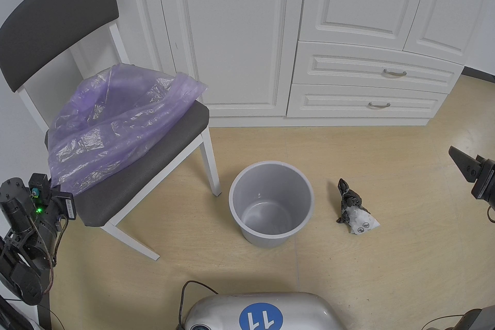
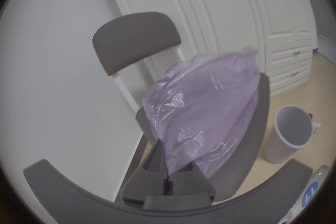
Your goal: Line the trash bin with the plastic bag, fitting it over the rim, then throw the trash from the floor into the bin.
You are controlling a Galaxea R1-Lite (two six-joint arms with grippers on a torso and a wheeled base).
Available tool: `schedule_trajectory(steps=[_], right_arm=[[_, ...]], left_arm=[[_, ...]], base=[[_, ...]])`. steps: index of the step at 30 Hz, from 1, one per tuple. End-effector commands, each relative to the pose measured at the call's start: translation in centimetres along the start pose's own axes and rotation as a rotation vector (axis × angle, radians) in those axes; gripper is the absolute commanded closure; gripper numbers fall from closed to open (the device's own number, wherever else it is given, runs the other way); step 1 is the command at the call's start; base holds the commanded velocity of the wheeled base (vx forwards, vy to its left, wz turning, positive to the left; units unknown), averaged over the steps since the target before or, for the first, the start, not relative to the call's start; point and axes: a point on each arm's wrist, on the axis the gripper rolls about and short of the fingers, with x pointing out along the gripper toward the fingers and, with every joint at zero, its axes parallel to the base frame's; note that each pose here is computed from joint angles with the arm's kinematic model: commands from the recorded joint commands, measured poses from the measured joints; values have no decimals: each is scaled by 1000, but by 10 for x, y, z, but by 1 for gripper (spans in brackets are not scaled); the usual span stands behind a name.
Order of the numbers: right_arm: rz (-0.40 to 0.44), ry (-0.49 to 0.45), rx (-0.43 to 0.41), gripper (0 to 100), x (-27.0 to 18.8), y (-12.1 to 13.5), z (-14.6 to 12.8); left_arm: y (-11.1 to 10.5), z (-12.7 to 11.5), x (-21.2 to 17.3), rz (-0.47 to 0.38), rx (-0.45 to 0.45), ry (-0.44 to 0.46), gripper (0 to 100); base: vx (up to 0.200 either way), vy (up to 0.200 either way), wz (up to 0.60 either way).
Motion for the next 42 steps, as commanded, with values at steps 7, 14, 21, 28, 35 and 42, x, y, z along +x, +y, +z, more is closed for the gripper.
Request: schedule_trajectory(steps=[7,14,21,28,35,42], right_arm=[[-10,-24,-55,0,-13,-7,-3],[-27,9,-69,0,-7,-7,-9],[-27,3,-73,0,-9,-8,-8],[-22,-13,-99,0,-11,-7,-4],[-11,-11,-101,0,-11,-6,-4],[5,-9,-131,0,-11,-5,-4]], left_arm=[[-5,41,-29,-193,-77,-254,100],[-34,65,-44,-388,-212,-356,100],[-55,91,-56,-519,-268,-420,100],[-51,124,-77,-634,-290,-351,100],[-44,136,-95,-723,-308,-225,100],[-29,140,-129,-882,-458,-189,100]], base=[[0,0,0],[0,0,0],[0,0,0],[0,0,0],[0,0,0],[0,0,0]])
